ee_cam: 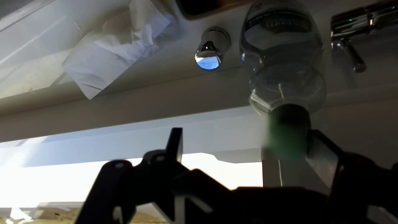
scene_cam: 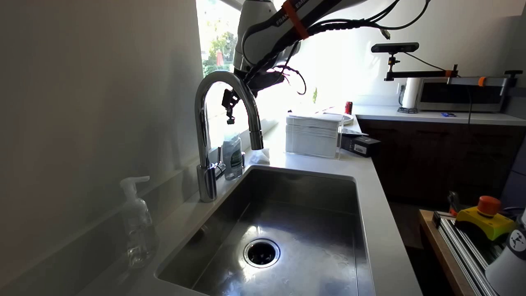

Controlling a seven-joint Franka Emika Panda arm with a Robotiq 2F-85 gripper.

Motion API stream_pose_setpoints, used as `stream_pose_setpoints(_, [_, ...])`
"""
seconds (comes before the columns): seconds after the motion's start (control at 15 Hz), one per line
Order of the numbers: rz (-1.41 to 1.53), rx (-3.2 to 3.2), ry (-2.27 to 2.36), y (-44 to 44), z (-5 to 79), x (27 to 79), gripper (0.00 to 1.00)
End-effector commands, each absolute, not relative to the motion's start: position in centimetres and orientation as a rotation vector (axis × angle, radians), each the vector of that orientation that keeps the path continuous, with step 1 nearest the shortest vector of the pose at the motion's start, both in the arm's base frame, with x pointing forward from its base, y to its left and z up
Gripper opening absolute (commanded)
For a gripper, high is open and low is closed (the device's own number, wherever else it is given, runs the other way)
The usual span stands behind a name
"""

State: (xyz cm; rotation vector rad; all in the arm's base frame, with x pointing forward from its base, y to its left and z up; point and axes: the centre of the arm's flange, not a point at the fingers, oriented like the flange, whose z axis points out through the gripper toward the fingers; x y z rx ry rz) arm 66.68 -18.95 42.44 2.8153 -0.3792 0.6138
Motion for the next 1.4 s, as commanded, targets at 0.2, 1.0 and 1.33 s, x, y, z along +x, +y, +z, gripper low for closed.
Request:
stream_pose_setpoints(0.2, [0.584,2.808,-0.388,-18.4,43.2,66.0,1.0])
stream_pose_setpoints(1.0, [0.574,2.804,-0.408,-19.0,43.7,65.3,1.0])
stream_pose_setpoints(1.33, [0.584,2.802,-0.413,-19.1,44.1,65.2,1.0])
